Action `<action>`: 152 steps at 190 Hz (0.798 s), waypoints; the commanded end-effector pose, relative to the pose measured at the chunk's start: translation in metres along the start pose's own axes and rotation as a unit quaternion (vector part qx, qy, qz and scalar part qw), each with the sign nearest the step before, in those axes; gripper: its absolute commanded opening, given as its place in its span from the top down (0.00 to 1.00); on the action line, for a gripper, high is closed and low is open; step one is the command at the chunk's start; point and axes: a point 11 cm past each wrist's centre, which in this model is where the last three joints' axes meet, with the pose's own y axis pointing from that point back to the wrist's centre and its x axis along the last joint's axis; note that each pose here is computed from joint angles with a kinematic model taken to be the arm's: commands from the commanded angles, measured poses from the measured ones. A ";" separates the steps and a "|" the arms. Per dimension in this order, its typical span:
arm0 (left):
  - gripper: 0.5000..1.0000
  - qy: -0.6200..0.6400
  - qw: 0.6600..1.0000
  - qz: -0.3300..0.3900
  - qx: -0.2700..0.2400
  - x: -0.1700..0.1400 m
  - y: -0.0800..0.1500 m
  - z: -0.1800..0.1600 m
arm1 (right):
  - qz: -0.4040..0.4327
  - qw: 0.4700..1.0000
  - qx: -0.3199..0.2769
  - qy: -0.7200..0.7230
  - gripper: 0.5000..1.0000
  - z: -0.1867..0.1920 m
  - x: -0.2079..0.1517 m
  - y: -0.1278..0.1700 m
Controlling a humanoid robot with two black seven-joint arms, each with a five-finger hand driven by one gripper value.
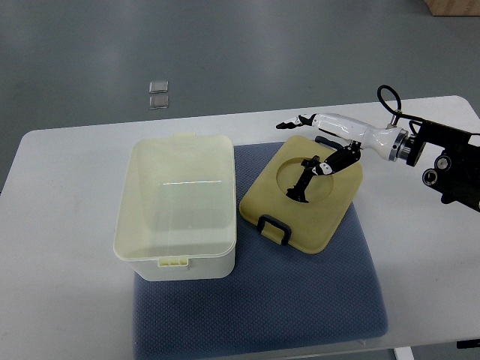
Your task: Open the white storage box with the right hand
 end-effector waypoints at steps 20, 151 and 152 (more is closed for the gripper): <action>0.00 0.000 1.000 0.000 -0.001 0.000 0.000 0.001 | 0.101 0.980 0.040 -0.167 0.21 -0.012 0.036 -0.006; 0.00 0.000 1.000 0.000 0.000 0.000 0.000 0.000 | 0.317 0.791 -0.017 -0.524 0.21 0.043 0.052 -0.009; 0.00 0.000 1.000 0.000 -0.001 0.000 0.000 0.001 | 0.316 0.788 -0.019 -0.527 0.21 0.043 0.051 -0.010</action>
